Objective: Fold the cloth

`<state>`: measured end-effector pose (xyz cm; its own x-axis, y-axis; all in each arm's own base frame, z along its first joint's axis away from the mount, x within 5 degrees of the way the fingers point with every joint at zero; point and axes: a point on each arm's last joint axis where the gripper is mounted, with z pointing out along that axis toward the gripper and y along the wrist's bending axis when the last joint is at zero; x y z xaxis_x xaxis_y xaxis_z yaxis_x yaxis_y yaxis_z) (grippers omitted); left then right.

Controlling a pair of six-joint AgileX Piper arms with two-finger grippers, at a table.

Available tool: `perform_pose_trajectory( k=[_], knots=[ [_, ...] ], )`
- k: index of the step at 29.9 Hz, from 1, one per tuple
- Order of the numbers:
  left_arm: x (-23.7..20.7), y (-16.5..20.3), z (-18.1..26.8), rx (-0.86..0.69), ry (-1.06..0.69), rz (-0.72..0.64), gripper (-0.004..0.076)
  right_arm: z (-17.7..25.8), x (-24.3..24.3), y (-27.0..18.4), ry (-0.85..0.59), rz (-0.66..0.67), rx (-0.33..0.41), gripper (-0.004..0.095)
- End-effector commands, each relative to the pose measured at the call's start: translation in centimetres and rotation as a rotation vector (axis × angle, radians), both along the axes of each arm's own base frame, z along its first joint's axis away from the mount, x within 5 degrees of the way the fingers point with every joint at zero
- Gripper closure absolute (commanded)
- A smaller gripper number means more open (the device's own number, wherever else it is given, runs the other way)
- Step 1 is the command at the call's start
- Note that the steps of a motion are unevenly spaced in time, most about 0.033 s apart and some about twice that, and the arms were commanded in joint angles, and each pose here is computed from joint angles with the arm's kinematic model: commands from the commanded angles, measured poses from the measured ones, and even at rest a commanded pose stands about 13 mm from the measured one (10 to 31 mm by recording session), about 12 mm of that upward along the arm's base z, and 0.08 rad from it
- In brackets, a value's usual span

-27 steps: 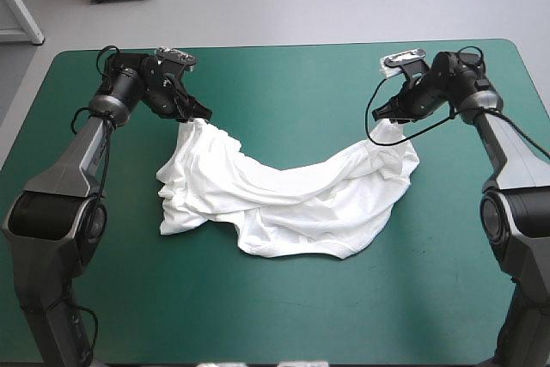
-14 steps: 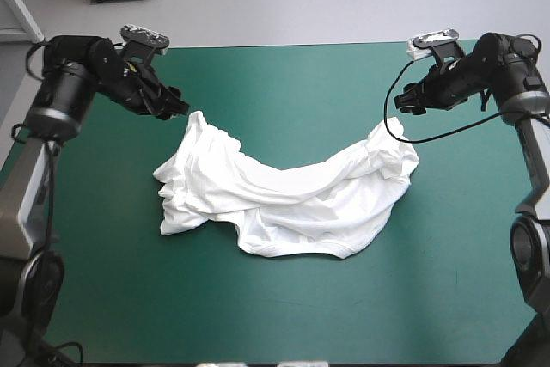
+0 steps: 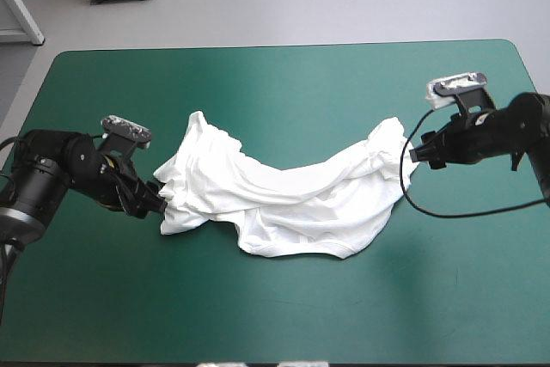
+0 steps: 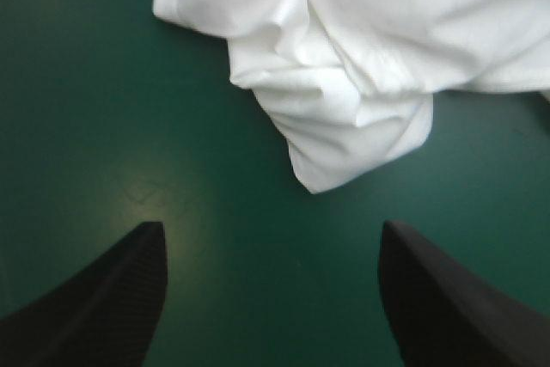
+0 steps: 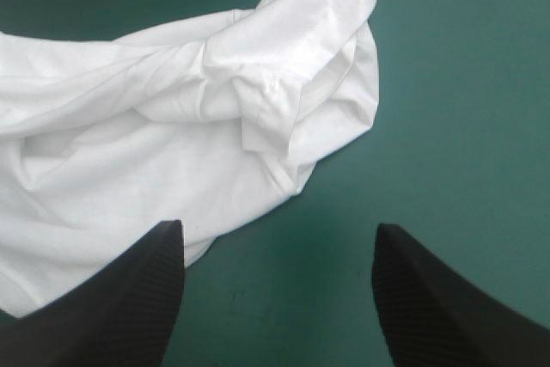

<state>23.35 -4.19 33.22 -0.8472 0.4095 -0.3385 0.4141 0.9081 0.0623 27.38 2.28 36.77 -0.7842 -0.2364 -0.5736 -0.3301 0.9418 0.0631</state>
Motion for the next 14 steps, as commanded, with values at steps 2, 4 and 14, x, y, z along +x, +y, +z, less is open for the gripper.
perform_pose_trajectory(
  k=[2,4,14],
  knots=[
    [-0.2,-0.4,-1.9,-0.050,-0.034,0.003,0.0216,1.1,-3.1,-0.2,-0.104,-0.031,0.004,0.0306],
    [0.2,-0.5,-3.3,-0.042,-0.003,-0.001,0.0216,0.8,-3.6,-0.2,-0.096,-0.032,0.004,0.0306],
    [2.6,-1.0,-7.0,-0.024,0.110,-0.025,0.0216,0.6,-3.5,-0.3,-0.091,-0.035,-0.005,0.0331]
  ],
)
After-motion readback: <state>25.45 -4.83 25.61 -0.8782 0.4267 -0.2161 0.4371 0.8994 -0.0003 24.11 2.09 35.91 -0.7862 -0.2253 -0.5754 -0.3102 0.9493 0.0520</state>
